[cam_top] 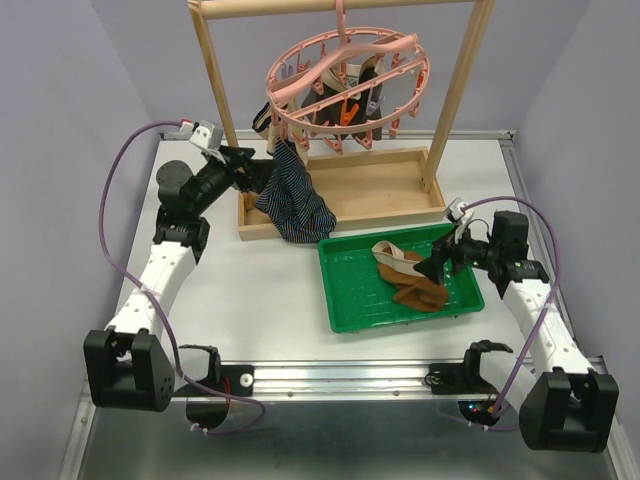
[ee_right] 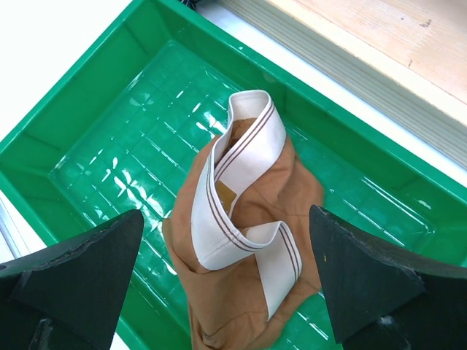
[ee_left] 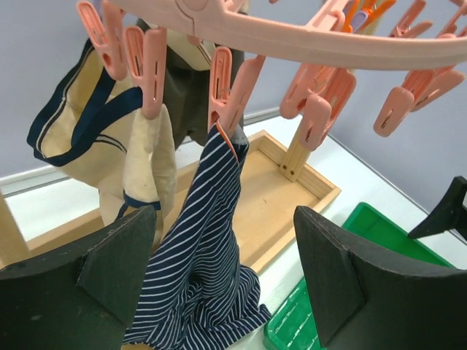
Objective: Remove the underwear clipped to the hanger
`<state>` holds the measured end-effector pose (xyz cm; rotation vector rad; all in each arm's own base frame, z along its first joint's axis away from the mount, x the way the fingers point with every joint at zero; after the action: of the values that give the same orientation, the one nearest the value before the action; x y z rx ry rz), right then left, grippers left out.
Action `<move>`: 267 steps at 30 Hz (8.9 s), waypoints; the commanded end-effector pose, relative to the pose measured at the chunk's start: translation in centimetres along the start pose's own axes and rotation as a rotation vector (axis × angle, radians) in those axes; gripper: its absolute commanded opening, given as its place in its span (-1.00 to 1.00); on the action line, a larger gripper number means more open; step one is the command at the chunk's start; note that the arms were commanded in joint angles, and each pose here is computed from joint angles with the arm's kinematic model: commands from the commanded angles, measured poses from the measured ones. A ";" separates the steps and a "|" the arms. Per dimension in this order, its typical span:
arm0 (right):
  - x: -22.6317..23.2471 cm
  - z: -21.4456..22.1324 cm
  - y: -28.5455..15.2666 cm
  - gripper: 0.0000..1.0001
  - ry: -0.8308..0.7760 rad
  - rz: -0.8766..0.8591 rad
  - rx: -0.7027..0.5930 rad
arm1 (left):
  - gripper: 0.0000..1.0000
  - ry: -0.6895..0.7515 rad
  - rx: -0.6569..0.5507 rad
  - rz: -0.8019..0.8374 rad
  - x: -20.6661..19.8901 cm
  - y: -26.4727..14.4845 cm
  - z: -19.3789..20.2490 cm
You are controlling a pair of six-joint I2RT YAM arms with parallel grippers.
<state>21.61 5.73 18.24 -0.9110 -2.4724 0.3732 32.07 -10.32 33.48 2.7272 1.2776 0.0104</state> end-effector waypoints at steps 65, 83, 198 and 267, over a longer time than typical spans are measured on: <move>13.0 -9.8 24.0 -0.99 -0.499 -0.234 -0.051 | 0.86 0.037 -0.218 -0.440 -7.4 -18.6 -1.7; 9.1 -11.3 13.3 -0.99 -0.360 -0.240 -0.094 | 0.78 -0.112 -0.294 -0.027 -7.5 -10.1 -6.2; 9.2 -12.3 11.3 -0.99 -0.348 -0.228 -0.208 | 0.56 -0.021 -0.092 0.031 -7.7 2.4 -3.0; 5.0 -3.9 -3.4 1.00 -0.511 0.304 0.008 | 0.81 -0.178 -0.018 -0.138 -6.4 1.9 1.1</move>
<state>18.51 5.65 21.85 -1.3707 -2.7038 1.0037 29.16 -15.71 29.05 2.5451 1.5365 -0.4092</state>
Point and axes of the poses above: each gripper's point midway between its finger pads, its own y axis out along the fingers, its own x axis along the line the jaws close on, z = x × y, the point moved 7 cm from there along -y, back along the fingers, and after that the axes turned 12 degrees about y, right-handed, at the moved point
